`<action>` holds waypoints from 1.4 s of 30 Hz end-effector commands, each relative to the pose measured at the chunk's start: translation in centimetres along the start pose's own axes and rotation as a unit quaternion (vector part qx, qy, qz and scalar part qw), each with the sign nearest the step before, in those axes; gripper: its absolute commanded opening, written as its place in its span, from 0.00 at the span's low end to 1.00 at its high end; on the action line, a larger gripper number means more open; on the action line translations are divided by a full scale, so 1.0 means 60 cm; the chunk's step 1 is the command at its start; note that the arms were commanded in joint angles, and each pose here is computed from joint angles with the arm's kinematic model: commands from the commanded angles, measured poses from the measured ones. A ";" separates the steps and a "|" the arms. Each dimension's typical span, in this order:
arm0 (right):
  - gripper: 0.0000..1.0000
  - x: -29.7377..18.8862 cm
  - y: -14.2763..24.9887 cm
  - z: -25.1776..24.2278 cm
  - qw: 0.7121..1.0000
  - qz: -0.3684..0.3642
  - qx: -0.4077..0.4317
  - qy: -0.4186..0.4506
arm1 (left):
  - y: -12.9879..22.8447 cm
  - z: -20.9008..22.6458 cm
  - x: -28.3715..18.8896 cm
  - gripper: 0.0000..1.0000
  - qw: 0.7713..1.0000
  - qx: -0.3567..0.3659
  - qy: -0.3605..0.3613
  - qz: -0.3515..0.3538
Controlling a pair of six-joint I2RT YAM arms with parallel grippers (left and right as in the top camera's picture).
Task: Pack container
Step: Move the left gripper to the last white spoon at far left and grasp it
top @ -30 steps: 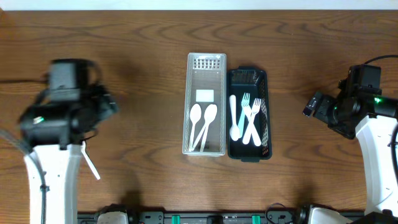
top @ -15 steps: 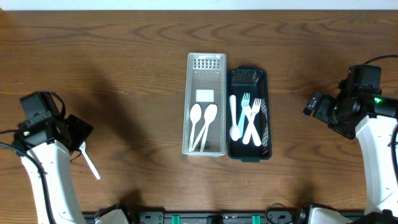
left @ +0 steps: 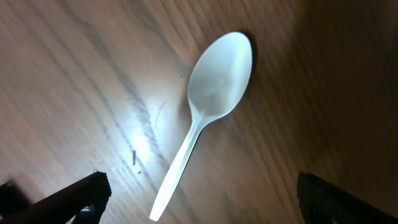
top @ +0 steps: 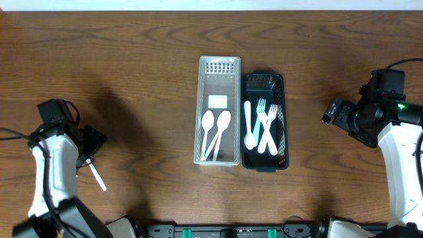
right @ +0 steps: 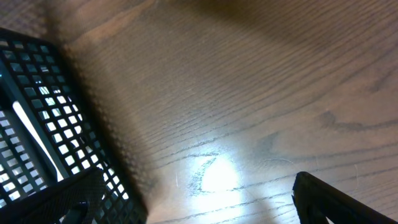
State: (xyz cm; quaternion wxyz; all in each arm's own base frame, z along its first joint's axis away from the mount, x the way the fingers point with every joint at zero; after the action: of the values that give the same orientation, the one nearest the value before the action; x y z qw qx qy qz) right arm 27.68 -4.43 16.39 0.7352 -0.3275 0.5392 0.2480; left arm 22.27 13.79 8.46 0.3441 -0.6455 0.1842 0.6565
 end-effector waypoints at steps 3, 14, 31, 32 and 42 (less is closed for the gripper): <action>0.99 -0.004 -0.001 -0.003 1.000 -0.003 -0.006 -0.002 | 0.009 -0.009 0.044 0.98 0.999 0.014 0.009 0.046; 0.99 -0.004 -0.001 -0.003 1.000 -0.002 -0.008 -0.002 | 0.021 -0.004 0.112 0.98 0.994 0.006 0.029 0.110; 0.99 -0.004 0.001 -0.004 1.000 0.000 -0.008 -0.001 | 0.048 -0.003 0.155 0.99 0.990 0.008 0.021 0.142; 0.99 -0.004 0.001 -0.004 1.000 0.000 -0.008 -0.001 | 0.050 -0.003 0.156 0.99 0.990 0.008 0.021 0.143; 0.99 -0.004 0.001 -0.004 1.000 0.000 -0.008 -0.001 | 0.061 -0.001 0.160 0.54 0.989 0.008 0.020 0.150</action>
State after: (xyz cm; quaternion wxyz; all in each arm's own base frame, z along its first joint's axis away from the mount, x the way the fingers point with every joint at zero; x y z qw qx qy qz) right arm 27.55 -4.40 16.35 0.7329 -0.3277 0.5408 0.2508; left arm 23.93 14.91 1.98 0.2859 -0.6642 0.2485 0.6445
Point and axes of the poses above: each gripper's point midway between its finger pads, its own x axis out along the fingers, its own z axis along the line the jaws close on, y = z × x, the point moved 3 cm from there along -x, back along the fingers, and after that the axes turned 11 degrees about x, right-handed, at the moved point
